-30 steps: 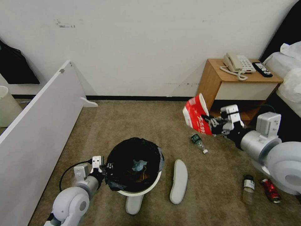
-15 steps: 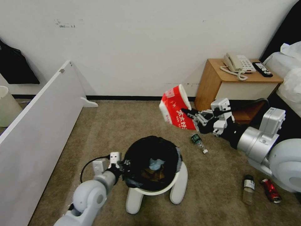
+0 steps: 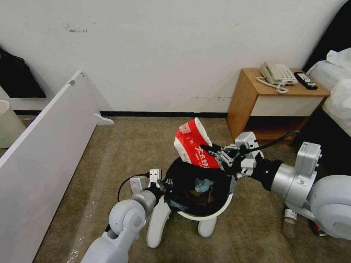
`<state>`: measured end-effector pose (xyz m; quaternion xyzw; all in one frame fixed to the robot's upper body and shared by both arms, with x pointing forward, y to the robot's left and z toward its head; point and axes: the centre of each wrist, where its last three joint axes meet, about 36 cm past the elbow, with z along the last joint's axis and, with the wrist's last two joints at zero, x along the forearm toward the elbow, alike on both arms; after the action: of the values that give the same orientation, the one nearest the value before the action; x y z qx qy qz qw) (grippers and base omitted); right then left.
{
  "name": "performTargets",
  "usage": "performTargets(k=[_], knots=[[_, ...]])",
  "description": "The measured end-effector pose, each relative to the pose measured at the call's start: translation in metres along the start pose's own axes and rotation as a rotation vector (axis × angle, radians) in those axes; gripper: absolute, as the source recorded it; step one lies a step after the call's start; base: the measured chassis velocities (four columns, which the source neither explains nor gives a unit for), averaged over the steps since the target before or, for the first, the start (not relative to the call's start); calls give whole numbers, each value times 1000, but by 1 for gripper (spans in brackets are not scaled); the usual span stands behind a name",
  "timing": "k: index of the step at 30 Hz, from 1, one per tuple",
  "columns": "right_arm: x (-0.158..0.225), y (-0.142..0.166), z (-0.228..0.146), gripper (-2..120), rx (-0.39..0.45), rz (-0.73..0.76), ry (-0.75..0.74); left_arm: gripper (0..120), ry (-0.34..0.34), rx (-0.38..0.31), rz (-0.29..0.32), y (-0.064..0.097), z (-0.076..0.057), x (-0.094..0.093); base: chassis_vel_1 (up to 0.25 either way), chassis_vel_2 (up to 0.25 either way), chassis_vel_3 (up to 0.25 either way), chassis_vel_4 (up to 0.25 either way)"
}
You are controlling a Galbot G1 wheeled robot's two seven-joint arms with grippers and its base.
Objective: Pick up the trash bin, then pick up the garbage from the floor and place it into the trash bin.
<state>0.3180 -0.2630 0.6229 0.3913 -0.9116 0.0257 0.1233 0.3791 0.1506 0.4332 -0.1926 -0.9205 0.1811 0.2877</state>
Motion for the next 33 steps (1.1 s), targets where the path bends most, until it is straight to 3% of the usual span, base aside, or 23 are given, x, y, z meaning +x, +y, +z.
performTargets(k=[16,19,22,26,28,33], knots=[[-13,-17,35,0,-32,40,70,1,-31,22,-10,13,-14,14,0,0,0,0],[-18,-21,44,8,-40,51,81,1,-30,29,-18,17,-13,19,0,0,0,0],[-25,-23,57,25,-55,56,99,1,-31,43,-19,21,-14,27,0,0,0,0],[-28,-23,63,33,-64,57,104,1,-26,56,-10,20,-15,31,0,0,0,0],[-31,-24,69,46,-72,61,112,1,-18,72,-7,21,-14,35,0,0,0,0],[-33,-24,74,62,-79,61,120,1,-9,87,2,20,-10,38,0,0,0,0]])
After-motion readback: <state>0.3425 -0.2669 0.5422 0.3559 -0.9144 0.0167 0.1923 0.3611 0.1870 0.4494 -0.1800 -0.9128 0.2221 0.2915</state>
